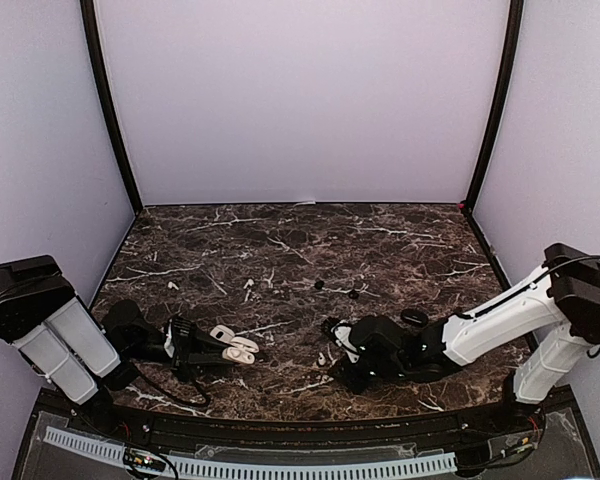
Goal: Insert the wireless bluetooth earbuds into the charging case
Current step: Pick up the right earbud from the center of the board.
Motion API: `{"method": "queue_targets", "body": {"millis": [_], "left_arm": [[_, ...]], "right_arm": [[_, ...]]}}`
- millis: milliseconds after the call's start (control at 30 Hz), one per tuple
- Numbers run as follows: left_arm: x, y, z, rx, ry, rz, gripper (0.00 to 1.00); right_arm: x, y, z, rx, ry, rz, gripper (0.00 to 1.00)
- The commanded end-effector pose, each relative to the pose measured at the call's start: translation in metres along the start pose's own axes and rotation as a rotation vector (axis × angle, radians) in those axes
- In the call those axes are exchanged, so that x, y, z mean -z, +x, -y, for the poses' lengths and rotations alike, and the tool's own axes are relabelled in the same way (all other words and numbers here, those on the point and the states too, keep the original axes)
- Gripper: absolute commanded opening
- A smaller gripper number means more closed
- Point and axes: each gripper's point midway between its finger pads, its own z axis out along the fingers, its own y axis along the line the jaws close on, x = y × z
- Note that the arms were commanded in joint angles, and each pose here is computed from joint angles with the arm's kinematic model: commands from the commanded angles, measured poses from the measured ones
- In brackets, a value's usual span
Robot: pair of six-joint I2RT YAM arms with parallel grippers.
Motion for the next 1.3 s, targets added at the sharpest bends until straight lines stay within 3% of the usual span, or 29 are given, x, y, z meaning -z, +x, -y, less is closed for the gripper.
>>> {"method": "queue_targets", "body": {"millis": [0,700,900,1267], "left_arm": [[0.002,-0.036,0.0,-0.177,-0.009,0.122,0.01],[0.002,-0.035,0.0,-0.176,-0.01,0.119,0.0],[0.002,-0.035,0.0,-0.176,-0.012,0.118,0.01],[0.001,-0.029,0.01,-0.208,0.047,0.11,0.0]], "right_arm": [[-0.012,-0.023,-0.012,0.006,-0.002,0.057,0.29],[-0.03,-0.024,0.0,0.061,0.109,0.016,0.21],[-0.029,-0.025,0.001,0.065,0.12,0.015,0.11],[0.003,-0.043,-0.023,0.06,-0.025,0.053,0.08]]}}
